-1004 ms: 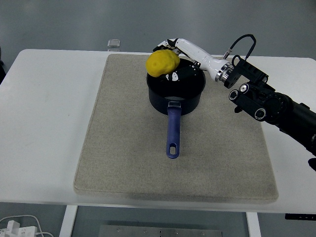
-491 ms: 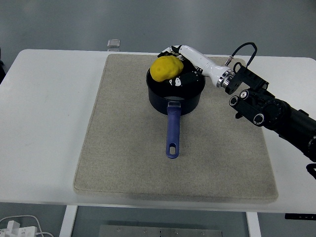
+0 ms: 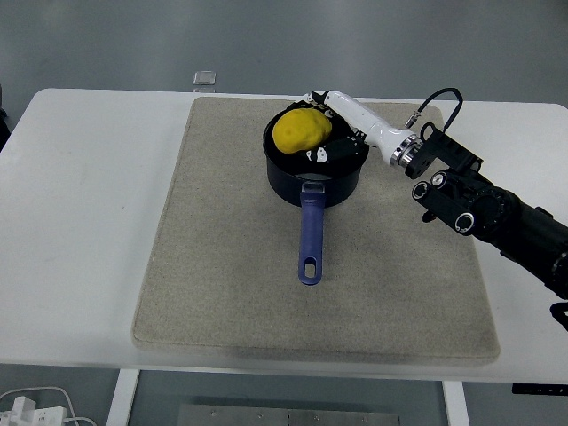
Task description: Put the potato in the blue pot
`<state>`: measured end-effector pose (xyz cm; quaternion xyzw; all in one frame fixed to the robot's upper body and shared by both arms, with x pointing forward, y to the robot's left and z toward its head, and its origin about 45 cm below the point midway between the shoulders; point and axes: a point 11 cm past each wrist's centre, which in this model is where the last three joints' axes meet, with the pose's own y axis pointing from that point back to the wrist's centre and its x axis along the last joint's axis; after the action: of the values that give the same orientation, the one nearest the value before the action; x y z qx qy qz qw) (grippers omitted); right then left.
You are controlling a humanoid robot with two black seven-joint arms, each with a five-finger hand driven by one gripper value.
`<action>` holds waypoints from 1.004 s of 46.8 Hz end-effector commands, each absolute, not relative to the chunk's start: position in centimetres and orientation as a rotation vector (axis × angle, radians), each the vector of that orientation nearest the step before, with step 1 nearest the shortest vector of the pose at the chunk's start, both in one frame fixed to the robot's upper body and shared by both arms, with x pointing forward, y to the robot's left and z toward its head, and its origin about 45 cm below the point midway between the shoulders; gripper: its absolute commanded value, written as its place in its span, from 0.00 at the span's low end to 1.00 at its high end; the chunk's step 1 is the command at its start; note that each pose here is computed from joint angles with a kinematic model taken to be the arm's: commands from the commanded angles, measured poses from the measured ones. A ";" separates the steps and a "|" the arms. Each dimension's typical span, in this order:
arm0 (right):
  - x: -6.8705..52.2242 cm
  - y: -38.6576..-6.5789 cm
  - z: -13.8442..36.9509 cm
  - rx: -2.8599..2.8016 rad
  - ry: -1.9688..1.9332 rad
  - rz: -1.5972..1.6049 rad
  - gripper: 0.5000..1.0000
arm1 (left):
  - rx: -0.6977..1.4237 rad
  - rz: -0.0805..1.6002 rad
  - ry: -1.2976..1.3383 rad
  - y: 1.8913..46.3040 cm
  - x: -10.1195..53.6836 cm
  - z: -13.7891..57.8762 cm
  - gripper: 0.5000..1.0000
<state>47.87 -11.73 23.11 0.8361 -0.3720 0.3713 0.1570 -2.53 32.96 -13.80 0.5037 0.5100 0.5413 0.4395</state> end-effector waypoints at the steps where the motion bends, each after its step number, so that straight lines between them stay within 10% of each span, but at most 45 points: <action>1: 47.9 -11.7 23.2 2.393 -1.065 1.064 0.49 | 1.252 1.346 1.266 33.0 -2.5 -13.8 0.99; 3: 47.9 -11.7 23.2 2.394 -1.069 1.062 0.77 | 1.252 1.346 1.266 33.0 -2.5 -13.8 0.98; 6: 47.9 -11.7 23.2 2.395 -1.066 1.063 0.84 | 1.252 1.346 1.266 33.0 -2.5 -13.8 0.99; 47: 48.0 -11.5 23.7 2.398 -1.067 1.072 0.85 | 1.247 1.340 1.270 32.7 -2.5 -13.8 0.99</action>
<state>48.01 -11.54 23.58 0.8357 -0.3721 0.3738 0.1531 -2.52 32.75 -13.81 0.5023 0.5116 0.5398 0.4412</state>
